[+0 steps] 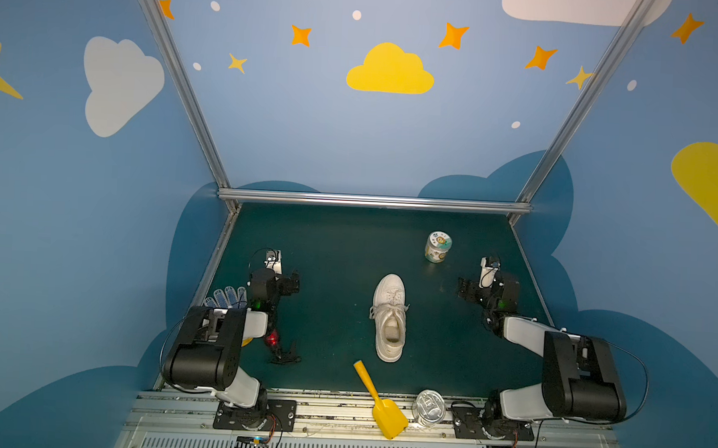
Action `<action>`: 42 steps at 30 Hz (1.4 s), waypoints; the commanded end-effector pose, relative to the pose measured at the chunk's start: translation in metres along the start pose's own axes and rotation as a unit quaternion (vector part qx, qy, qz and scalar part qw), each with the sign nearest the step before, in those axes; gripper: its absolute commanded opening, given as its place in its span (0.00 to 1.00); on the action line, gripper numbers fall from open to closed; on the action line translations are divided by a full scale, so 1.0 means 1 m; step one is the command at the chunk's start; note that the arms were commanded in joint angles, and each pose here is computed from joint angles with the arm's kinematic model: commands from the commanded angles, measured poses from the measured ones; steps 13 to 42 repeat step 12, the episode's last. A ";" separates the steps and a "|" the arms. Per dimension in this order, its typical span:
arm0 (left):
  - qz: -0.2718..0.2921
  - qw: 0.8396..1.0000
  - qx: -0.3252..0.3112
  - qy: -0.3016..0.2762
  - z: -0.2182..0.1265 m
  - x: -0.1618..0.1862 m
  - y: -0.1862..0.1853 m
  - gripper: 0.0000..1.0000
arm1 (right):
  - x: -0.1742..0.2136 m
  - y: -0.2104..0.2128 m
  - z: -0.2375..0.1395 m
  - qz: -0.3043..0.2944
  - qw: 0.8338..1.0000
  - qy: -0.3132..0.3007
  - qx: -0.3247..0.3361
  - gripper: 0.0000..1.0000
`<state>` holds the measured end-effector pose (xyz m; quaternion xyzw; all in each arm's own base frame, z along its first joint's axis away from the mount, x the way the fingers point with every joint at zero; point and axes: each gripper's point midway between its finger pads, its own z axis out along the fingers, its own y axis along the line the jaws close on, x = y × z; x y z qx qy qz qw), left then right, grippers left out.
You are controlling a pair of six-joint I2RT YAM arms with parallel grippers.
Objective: Tie the shoes
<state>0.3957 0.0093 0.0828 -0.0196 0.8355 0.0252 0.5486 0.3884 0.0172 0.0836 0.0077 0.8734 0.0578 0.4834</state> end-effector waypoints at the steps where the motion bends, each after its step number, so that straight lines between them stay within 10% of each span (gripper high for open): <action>1: -0.003 1.000 0.008 0.005 -0.001 0.002 -0.002 1.00 | -0.003 -0.001 0.002 -0.004 1.000 0.002 0.008 0.88; 42: -0.003 1.000 0.007 0.005 -0.001 0.001 -0.002 1.00 | -0.003 -0.001 0.003 -0.006 1.000 0.005 0.013 0.88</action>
